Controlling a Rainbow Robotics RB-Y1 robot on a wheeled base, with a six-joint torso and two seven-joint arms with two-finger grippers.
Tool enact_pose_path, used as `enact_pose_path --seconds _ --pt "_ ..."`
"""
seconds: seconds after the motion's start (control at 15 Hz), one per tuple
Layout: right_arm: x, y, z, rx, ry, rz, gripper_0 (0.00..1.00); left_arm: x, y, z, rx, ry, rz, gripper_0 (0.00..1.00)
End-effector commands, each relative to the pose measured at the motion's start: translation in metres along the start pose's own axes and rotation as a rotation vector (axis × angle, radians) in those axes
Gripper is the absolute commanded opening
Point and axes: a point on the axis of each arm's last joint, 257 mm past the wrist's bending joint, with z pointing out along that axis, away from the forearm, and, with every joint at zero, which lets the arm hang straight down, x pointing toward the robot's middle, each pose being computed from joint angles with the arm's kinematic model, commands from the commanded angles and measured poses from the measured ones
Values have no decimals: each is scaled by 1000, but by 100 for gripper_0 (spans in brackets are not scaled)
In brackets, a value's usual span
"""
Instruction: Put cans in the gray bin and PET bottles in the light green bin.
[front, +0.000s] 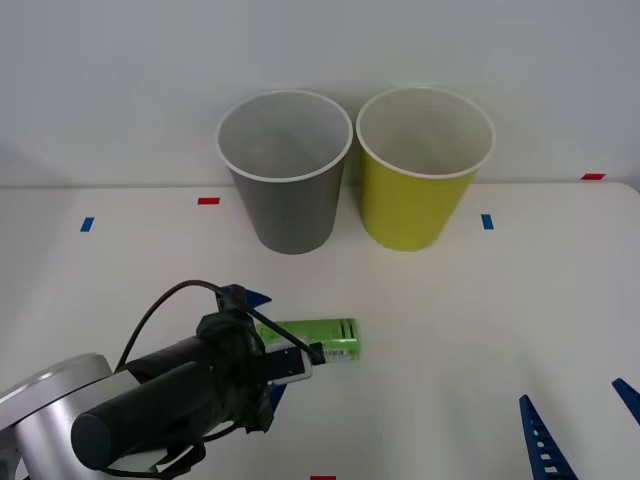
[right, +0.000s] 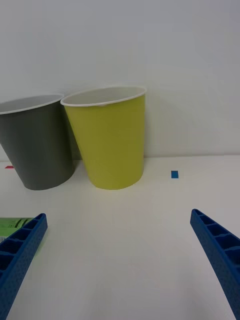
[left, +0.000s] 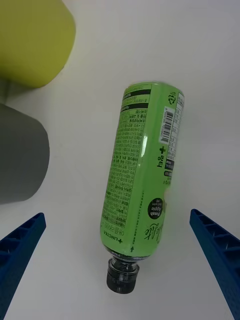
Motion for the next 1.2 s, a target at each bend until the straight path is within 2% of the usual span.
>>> enact_pose_path --seconds 0.07,0.2,0.4,0.53,0.67,0.8,1.07,1.2 --pt "0 0 0 0 0 0 100 -8 4 16 10 -5 -16 100" --pt "0 0 0 0 0 0 100 -12 1 24 28 -8 -24 100" --pt "0 0 0 0 0 0 100 -14 -4 35 49 6 40 100" --pt "0 0 0 0 0 0 100 -12 -4 39 53 16 56 100" --pt "0 0 0 0 0 0 100 -16 -8 44 63 13 64 100" --pt "0 0 0 0 0 0 100 -16 -3 44 63 32 81 100" --pt "0 0 0 0 0 0 100 -23 -6 45 71 21 82 100" --pt "0 0 0 0 0 0 100 -20 -5 52 75 36 92 100"
